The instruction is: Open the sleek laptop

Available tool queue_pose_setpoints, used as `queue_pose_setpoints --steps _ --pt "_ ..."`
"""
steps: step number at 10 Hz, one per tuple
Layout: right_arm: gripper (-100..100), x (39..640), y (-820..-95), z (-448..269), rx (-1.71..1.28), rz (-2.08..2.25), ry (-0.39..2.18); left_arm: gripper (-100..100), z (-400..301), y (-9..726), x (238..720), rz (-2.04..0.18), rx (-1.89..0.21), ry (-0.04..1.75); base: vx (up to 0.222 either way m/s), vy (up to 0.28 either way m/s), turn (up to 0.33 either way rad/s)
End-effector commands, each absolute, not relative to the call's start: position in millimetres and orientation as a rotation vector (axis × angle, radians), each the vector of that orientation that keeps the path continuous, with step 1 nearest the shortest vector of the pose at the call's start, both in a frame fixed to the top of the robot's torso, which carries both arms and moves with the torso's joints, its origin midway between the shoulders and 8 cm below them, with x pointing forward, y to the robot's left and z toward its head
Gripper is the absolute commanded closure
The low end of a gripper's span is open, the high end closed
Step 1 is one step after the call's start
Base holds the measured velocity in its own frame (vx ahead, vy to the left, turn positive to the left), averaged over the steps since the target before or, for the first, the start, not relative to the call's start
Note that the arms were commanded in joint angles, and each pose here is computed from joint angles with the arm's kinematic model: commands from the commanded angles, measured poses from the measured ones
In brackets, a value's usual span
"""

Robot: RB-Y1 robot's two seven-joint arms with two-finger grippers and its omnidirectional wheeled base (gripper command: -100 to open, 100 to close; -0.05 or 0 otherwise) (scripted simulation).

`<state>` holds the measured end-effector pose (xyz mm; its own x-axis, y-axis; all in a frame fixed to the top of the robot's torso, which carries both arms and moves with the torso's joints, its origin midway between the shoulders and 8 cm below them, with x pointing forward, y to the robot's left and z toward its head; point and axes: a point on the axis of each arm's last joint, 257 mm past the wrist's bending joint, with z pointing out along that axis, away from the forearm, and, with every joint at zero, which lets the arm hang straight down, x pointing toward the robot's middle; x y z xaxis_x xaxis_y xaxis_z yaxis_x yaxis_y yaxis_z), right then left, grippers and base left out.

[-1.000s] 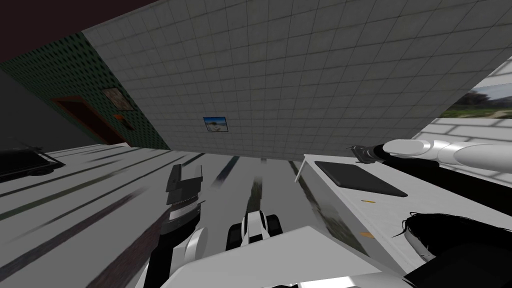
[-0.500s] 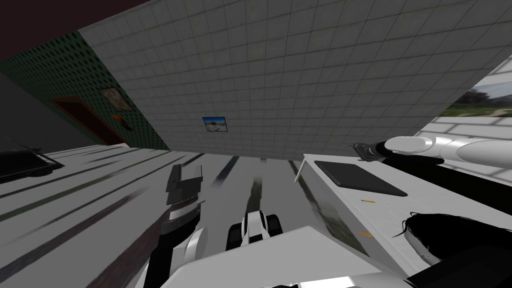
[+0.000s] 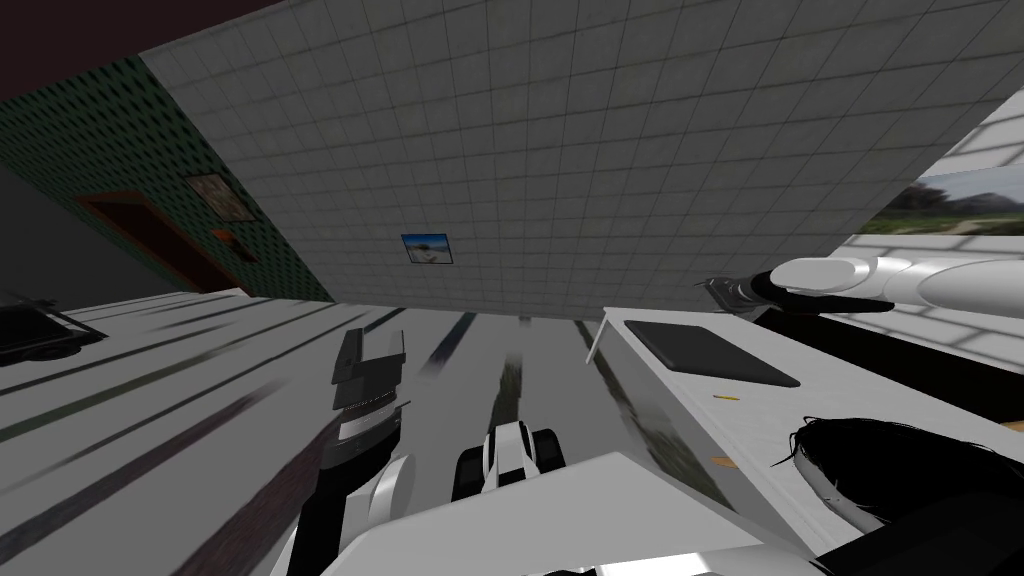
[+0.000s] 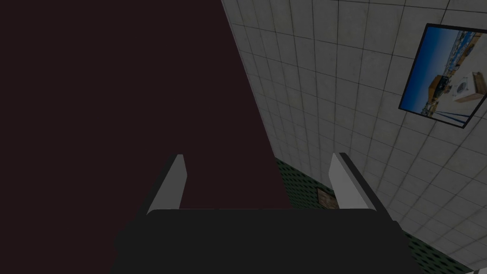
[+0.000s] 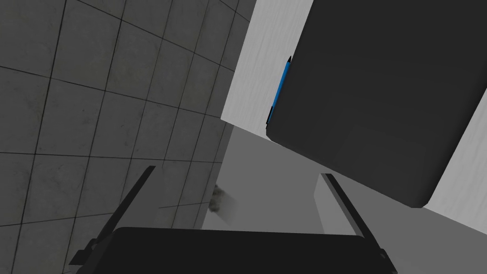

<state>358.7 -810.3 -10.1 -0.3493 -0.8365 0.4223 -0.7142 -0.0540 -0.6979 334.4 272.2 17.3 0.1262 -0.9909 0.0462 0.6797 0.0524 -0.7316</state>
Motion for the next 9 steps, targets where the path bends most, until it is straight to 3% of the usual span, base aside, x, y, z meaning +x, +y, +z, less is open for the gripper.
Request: queue_pose_setpoints --steps 1,3,4,9 --pt "-100 363.4 -804.8 0.4 -1.711 -1.362 2.059 0 17.3 272.2 334.4 -1.375 -0.704 0.557 -0.002 -0.011 -0.001" --pt "-100 362.7 -805.1 0.0 -1.709 -1.358 2.062 0 17.3 272.2 334.4 -1.375 -0.704 0.557 0.000 0.000 0.000" --pt "0 362.8 -805.2 0.1 -1.710 -1.360 2.061 0 17.3 272.2 334.4 -1.375 -0.704 0.557 0.000 0.000 0.000" --pt "0 362.8 -805.1 0.2 -1.710 -1.360 2.061 0 17.3 272.2 334.4 -1.375 -0.704 0.557 0.000 0.000 0.000"
